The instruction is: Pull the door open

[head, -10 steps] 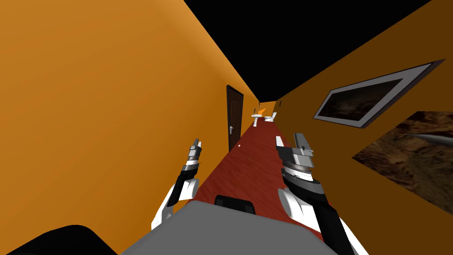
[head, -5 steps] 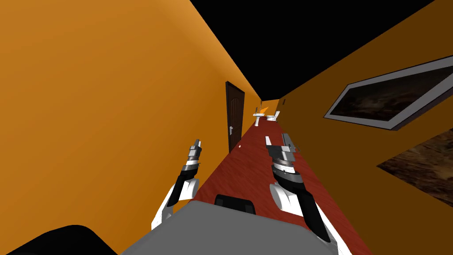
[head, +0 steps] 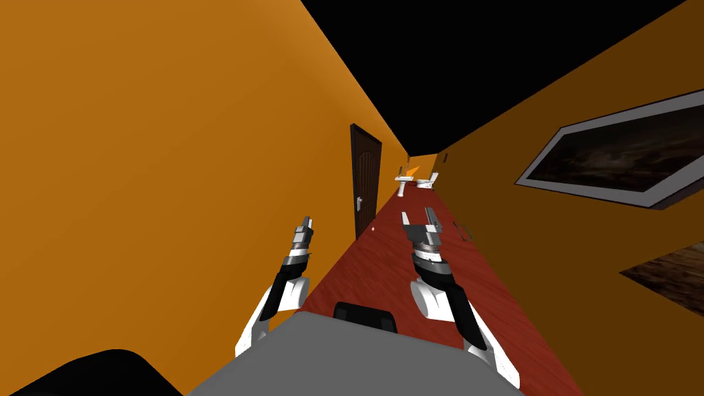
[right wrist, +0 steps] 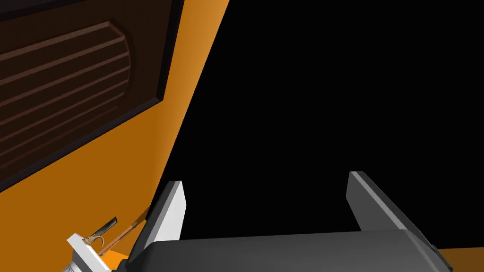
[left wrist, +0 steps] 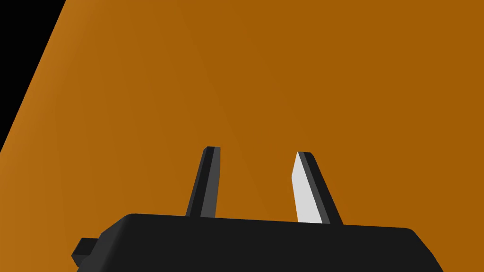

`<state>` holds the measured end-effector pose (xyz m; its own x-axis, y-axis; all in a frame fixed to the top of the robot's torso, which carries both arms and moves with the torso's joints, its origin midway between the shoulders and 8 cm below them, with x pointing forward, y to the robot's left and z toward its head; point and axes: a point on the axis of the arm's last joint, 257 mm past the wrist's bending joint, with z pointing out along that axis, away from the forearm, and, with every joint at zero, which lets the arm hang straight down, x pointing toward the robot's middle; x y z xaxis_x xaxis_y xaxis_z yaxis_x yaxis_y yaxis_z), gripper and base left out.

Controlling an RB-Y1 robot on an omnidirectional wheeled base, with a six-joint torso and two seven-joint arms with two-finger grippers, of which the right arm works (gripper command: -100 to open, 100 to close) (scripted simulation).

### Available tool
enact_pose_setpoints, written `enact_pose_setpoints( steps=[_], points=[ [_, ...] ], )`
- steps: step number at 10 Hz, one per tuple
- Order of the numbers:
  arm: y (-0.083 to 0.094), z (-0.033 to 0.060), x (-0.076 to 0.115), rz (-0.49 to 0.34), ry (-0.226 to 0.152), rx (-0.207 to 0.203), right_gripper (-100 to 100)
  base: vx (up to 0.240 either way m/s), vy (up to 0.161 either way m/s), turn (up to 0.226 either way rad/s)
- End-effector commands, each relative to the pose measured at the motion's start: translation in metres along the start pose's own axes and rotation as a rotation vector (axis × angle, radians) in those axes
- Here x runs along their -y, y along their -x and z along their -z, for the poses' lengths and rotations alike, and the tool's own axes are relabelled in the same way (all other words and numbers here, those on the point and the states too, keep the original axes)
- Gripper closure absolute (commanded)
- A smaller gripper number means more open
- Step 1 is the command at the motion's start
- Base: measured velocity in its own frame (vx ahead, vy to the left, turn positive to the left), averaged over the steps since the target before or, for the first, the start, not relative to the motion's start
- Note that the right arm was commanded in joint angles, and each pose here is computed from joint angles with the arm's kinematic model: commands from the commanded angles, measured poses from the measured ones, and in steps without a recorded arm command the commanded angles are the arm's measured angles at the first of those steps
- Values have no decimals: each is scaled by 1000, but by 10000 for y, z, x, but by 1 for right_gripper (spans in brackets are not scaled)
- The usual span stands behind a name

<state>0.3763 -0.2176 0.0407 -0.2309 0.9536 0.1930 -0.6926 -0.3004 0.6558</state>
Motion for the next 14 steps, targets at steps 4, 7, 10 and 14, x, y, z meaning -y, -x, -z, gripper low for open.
enact_pose_setpoints(
  steps=[4,7,10,14],
  points=[
    [-193,-13,341,-188,-46,-26,-100,113,-46,41],
    [-350,-13,590,-323,-88,-44,-100,123,-41,48],
    [-483,-2,787,-427,-125,-57,-100,94,-44,33],
    [-672,27,1050,-563,-180,-72,-100,96,-51,39]
  ],
)
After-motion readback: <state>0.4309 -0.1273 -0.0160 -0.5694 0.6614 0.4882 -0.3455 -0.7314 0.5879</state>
